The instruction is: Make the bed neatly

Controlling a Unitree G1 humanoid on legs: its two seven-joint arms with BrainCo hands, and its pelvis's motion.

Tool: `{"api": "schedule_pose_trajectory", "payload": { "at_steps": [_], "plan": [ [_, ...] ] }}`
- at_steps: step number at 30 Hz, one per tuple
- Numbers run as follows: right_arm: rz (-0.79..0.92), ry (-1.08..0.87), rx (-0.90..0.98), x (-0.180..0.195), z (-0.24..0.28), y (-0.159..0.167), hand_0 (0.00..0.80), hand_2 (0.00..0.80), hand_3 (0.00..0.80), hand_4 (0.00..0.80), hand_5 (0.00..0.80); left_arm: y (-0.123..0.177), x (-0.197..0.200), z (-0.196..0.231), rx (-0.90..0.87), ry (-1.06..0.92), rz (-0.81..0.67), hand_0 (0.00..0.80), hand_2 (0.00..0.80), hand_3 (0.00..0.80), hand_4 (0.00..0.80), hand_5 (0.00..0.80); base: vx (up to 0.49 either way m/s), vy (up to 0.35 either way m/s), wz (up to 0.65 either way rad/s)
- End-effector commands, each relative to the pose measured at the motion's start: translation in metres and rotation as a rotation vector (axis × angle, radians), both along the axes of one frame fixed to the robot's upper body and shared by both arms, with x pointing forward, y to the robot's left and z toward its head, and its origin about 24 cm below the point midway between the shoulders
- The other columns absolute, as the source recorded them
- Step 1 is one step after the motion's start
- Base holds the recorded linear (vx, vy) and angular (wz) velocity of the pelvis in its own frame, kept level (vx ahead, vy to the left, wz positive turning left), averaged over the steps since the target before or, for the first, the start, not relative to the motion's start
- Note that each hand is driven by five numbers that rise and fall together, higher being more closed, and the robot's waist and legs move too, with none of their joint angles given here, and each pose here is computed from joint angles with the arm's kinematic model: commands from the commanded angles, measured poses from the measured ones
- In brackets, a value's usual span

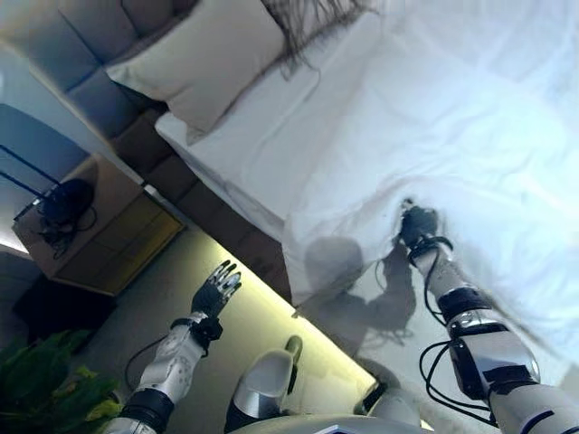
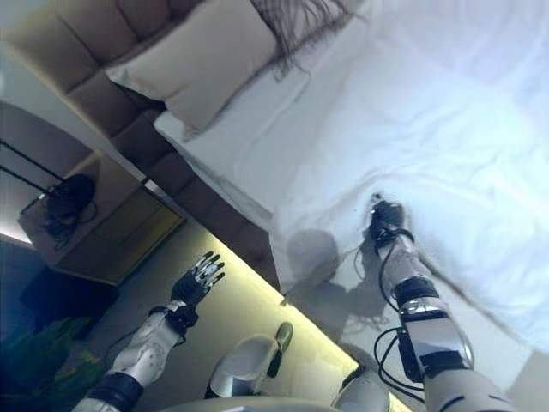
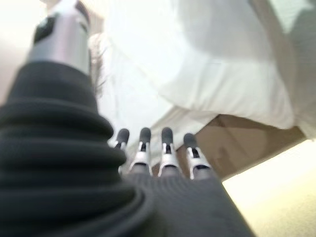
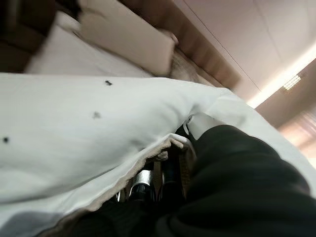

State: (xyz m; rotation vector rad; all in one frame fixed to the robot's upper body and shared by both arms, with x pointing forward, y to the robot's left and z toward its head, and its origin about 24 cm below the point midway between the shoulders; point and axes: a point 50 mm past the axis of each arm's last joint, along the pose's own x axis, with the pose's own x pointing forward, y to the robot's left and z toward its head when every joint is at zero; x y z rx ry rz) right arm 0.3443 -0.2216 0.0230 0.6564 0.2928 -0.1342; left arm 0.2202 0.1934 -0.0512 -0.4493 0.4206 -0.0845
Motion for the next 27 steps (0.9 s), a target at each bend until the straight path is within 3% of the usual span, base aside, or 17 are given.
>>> {"api": "schedule_pose_trajectory", "payload": {
  "at_steps": [1, 9, 20, 27],
  "plan": [
    [0.141, -0.164, -0.037, 0.023, 0.043, 0.038, 0.8, 0.8, 0.8, 0.8, 0.8, -0.001, 0.003, 0.009, 0.025, -0.042, -0.014, 0.0, 0.0, 0.0, 0.0, 0.0, 0.09, 0.095, 0.4],
    [0.281, -0.112, -0.196, 0.03, 0.042, 0.062, 0.8, 0.8, 0.8, 0.8, 0.8, -0.002, -0.012, -0.001, 0.005, 0.021, -0.062, 0.0, 0.0, 0.0, 0.0, 0.0, 0.088, 0.116, 0.4],
    [0.618, -0.191, -0.3, 0.031, 0.058, 0.142, 0.8, 0.8, 0.8, 0.8, 0.8, -0.004, -0.023, -0.003, 0.001, 0.083, -0.091, 0.0, 0.0, 0.0, 0.0, 0.0, 0.07, 0.125, 0.39],
    [0.718, -0.195, -0.323, 0.028, 0.067, 0.171, 0.8, 0.8, 0.8, 0.8, 0.8, -0.003, -0.025, -0.002, -0.005, 0.092, -0.08, 0.0, 0.0, 0.0, 0.0, 0.0, 0.043, 0.091, 0.07]
  ]
}}
